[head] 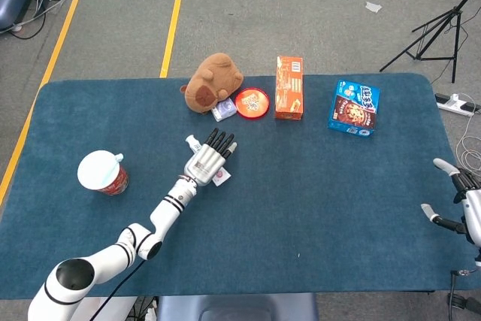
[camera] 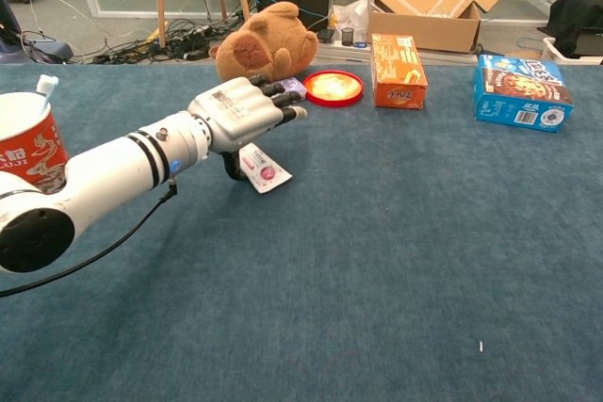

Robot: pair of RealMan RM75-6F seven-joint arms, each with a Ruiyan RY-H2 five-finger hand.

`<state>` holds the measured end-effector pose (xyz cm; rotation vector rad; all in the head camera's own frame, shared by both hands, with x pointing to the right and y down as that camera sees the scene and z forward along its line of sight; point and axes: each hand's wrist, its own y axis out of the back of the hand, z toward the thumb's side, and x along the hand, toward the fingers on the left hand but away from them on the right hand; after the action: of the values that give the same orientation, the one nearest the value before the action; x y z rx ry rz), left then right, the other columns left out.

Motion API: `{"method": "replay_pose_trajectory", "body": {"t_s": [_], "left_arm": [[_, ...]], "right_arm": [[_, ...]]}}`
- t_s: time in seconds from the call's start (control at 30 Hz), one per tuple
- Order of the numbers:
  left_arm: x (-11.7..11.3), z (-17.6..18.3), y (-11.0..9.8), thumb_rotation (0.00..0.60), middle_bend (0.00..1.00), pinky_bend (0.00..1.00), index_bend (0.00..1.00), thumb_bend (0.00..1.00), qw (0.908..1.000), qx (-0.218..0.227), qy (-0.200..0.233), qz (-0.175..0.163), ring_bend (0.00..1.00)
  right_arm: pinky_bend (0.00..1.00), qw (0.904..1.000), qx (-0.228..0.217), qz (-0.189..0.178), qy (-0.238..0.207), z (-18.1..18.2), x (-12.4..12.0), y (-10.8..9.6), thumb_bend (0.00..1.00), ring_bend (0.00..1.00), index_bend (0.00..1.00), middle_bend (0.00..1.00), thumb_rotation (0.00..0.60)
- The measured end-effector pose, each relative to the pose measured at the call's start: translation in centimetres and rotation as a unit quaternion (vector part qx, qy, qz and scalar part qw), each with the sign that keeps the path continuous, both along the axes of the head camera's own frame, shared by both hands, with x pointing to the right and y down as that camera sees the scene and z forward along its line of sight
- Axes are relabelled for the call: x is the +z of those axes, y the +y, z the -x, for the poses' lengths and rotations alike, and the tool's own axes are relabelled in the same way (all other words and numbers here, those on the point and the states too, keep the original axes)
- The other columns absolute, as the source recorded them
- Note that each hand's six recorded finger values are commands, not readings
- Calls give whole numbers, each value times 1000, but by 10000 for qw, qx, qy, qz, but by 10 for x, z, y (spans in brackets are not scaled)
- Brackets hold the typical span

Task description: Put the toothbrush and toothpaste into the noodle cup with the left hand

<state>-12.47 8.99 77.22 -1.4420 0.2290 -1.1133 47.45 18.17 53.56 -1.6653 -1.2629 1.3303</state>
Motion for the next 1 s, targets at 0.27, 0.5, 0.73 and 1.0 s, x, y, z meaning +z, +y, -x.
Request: {"method": "replay_pose_trajectory", "body": {"t_s": [0.27, 0.5, 0.73, 1.0], "left_arm": [[1, -14, 1, 600, 0, 0, 59, 53, 9999, 111, 2, -47, 0], [0, -20, -3, 600, 0, 0, 59, 53, 9998, 103, 48, -134, 0], [-2, -24, -8, 600, 0, 0, 59, 53, 9996, 30, 103, -263, 0], [1, -28, -8, 600, 0, 0, 60, 52, 9996, -111, 136, -243, 0]], "right_arm": [[596, 10000, -25, -3, -15, 1, -1, 1, 156, 237, 191, 256, 600], [596, 10000, -62, 29, -16, 3, 1, 1, 156, 237, 191, 256, 600], [596, 9999, -105, 64, -10, 5, 2, 2, 156, 237, 191, 256, 600], [596, 9999, -117, 90, -1, 6, 4, 3, 156, 237, 191, 256, 600]]}}
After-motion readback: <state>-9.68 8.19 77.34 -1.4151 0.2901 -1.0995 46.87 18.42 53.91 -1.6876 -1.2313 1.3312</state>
